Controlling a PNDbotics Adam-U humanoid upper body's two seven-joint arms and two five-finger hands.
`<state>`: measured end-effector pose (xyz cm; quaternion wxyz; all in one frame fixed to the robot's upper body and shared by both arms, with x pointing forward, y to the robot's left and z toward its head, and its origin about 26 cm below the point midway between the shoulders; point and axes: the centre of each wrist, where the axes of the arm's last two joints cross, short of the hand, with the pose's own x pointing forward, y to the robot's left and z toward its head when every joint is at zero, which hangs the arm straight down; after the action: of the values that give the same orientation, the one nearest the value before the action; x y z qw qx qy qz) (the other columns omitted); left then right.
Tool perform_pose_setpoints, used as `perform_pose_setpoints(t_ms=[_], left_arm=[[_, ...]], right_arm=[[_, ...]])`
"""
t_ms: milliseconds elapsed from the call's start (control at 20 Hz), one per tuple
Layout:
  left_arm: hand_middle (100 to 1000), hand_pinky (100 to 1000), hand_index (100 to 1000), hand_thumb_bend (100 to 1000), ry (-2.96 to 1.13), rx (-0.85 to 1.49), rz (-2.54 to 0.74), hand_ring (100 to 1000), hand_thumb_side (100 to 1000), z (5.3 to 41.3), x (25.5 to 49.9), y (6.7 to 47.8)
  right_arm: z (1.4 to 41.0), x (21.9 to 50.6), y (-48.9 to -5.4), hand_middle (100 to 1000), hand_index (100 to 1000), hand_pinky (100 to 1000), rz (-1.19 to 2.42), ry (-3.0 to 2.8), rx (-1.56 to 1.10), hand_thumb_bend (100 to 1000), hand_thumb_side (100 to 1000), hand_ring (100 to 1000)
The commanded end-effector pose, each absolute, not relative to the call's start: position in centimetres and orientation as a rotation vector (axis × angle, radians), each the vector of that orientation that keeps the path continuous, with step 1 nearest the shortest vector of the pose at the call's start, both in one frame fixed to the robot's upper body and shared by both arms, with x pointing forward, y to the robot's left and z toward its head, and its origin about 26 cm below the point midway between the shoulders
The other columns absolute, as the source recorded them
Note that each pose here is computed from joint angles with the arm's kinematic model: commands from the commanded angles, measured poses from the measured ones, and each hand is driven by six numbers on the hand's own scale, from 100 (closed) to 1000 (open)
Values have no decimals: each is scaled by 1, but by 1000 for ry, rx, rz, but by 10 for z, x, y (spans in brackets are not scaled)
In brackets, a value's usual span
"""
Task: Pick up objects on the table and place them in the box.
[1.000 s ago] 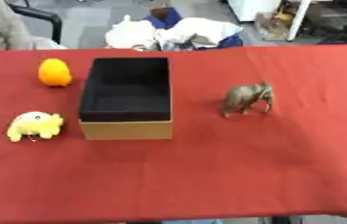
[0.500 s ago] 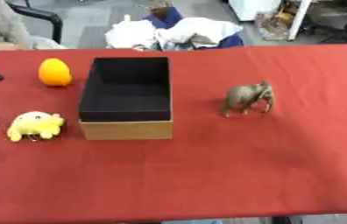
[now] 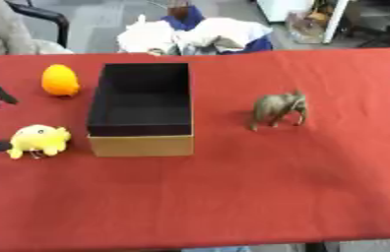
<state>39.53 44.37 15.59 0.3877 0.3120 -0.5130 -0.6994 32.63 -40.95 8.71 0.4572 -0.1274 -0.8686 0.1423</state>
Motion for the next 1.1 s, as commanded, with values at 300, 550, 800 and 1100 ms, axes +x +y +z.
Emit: perform_pose_setpoints(t_ms=[300, 550, 800, 1100], left_arm=[[755, 670, 874, 507, -1309, 866, -1760, 693, 535, 160, 402, 445], [751, 668, 871, 489, -1306, 878, -1747, 688, 532, 151, 406, 442], [750, 667, 870, 473, -1295, 867, -1747, 687, 545, 142, 408, 440], [746, 666, 869, 478, -1288, 867, -1748, 684, 501, 138, 409, 440]], right_arm=[[99, 329, -412, 726, 847, 804, 373, -2167, -322, 100, 653, 702], [99, 330, -411, 726, 847, 804, 373, -2170, -317, 100, 653, 702], [99, 331, -411, 726, 847, 804, 372, -2174, -314, 100, 652, 702], [99, 331, -410, 726, 847, 804, 371, -2174, -309, 100, 653, 702]])
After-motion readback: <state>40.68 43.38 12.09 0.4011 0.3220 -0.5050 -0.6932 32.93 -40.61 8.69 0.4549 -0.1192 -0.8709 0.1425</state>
